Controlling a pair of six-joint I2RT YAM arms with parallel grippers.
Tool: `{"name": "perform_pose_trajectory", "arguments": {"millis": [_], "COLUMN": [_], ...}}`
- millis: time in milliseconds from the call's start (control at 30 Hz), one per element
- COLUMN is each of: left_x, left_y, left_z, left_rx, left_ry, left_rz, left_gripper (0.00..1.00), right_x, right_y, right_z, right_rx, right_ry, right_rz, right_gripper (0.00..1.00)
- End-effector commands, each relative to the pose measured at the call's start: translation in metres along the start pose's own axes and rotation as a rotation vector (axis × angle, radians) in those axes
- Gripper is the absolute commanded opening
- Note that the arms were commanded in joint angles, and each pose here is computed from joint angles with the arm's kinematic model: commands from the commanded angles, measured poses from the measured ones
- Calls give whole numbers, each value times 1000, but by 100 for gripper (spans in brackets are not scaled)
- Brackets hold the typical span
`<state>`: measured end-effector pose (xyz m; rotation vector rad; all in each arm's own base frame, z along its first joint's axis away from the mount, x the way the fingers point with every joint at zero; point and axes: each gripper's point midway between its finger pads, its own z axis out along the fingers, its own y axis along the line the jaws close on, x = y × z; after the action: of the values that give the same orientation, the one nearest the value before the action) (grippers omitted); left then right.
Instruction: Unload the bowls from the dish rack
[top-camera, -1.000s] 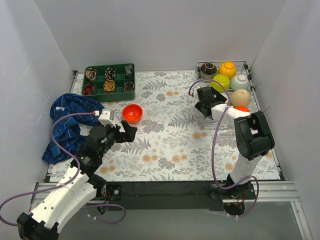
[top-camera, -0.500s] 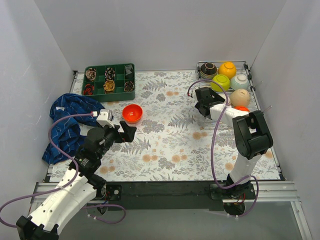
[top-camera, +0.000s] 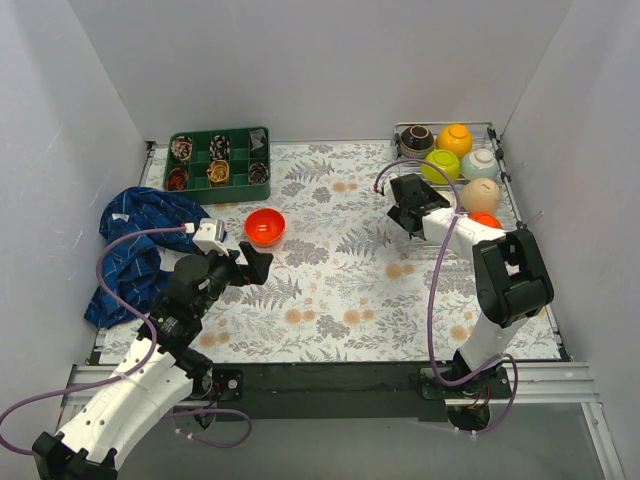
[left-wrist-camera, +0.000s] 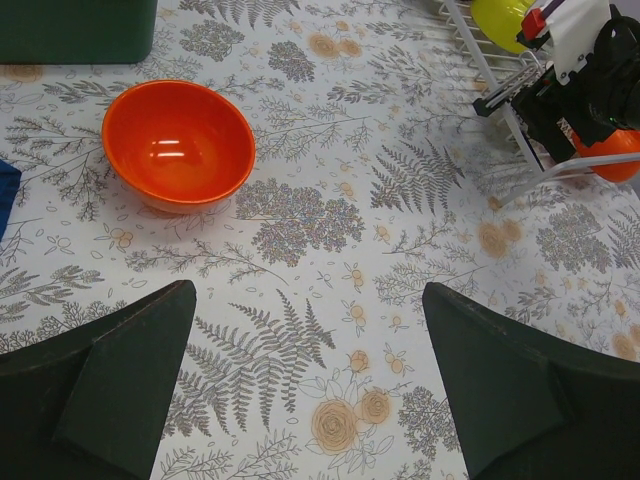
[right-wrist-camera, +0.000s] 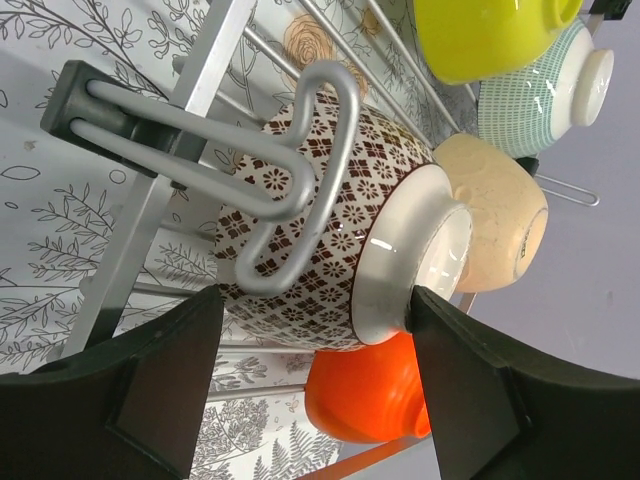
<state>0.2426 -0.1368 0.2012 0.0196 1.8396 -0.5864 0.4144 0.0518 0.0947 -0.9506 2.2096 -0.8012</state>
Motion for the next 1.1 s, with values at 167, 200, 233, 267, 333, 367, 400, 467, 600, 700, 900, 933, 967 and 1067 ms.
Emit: {"name": "perform_pose_trajectory", "arguments": {"millis": [167,200,233,267,333,367,400,467,600,700,900,933,967,1067], "left_x": [-1,0,-1,0,1,1,1,1,2,0,1,1,1,1], "left_y": [-1,0,-1,-1,-1,-1,-1,-1,0,0,1,1,1,1], "left_z": [1,1,1,1,2,2,2,2,2,1,1,1,1,1], "left_rx": [5,3,5,5,6,5,5,6,2,3,-1,-2,-1,-1], "left_ry": [-2,1,0,0,3,5,5,7,7,2,4,2,4,2], "left_rz": [10,10,10,10,9,10,10,9,9,10,9,10,10,10], "left_gripper": [98,98,98,98,98,98,98,98,98,98,98,98,98,98], "right_x": [-13,-15,-18,-21,-26,-26,-26,-25,-20,-23,-34,-34,-34,-31], "right_y": [-3,-5,-6,-8,-12,-12,-14,-12,-8,-9,-28,-30,-32,-40], "right_z": [-22,-24,-26,-28,-29,-28,-28,-26,-22,-24,-35,-35,-35,-30], "right_rx": [-64,-64,-70,-67,-62,-62,-54,-58,-59,-59,-55,-55,-58,-89], "right_ry": [-49,-55,-66,-77,-88,-85,-83,-74,-52,-62,-109,-110,-111,-117], "right_rz": [126,138,150,161,176,175,173,167,157,176,290,311,351,418], "right_gripper": [21,20,20,20,20,20,20,20,18,21,48,51,58,63]}}
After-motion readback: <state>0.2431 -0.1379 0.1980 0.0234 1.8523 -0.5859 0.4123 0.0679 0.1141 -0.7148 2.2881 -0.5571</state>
